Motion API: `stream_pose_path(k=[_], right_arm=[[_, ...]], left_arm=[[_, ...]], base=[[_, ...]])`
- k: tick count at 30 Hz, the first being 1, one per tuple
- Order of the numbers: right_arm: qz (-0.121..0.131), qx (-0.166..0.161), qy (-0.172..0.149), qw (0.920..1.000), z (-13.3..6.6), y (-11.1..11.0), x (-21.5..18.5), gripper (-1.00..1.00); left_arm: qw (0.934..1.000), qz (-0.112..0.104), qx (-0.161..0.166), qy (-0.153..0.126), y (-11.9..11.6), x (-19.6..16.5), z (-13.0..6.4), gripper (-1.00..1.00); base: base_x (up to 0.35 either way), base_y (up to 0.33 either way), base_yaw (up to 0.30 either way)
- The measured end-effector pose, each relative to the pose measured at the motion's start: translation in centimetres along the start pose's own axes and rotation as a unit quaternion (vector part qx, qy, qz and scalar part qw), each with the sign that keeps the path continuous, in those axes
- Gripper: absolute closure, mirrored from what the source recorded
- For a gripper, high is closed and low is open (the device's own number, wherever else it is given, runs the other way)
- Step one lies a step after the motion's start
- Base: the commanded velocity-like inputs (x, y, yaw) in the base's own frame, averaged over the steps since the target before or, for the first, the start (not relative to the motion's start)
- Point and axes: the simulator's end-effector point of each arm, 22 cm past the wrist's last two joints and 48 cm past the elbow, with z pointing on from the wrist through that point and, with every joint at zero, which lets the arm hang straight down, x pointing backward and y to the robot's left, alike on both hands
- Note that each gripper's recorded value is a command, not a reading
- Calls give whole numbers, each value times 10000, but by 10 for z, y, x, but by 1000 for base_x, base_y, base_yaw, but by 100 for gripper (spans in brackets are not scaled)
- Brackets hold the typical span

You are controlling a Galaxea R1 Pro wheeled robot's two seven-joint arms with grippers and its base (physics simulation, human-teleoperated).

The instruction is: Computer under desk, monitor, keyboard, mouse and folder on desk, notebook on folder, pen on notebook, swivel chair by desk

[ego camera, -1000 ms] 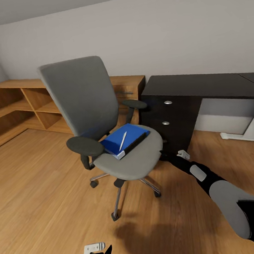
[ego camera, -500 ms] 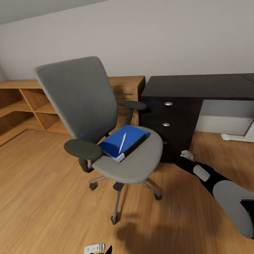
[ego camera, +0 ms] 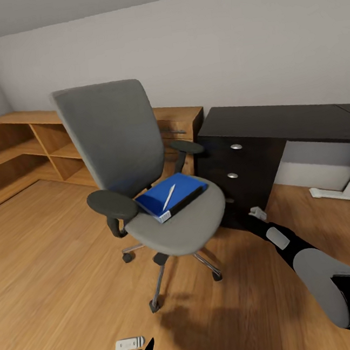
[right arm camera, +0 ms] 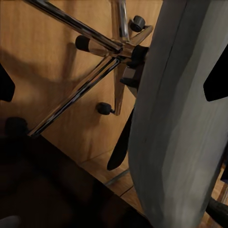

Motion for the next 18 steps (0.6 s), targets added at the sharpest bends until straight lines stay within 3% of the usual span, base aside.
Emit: stream_pose_path(k=[8, 14, 17, 18], right_arm=[[18, -18, 10, 10000, 0, 1, 1, -100], [26, -308, 65, 9995, 5, 5, 8, -100], [-12, -184, 85, 9998, 6, 0, 8, -100], [-83, 71, 111, 9999, 6, -12, 10, -100]], left_arm=[[10000, 3, -1, -8, 0, 0, -1, -100], [10000, -15, -15, 72, 2, 7, 4, -100], [10000, -15, -15, 73, 2, 7, 4, -100], [10000, -15, -16, 76, 2, 7, 4, -100]], base=[[0, 0, 140], [0, 0, 33], [0, 0, 4], [0, 0, 2]])
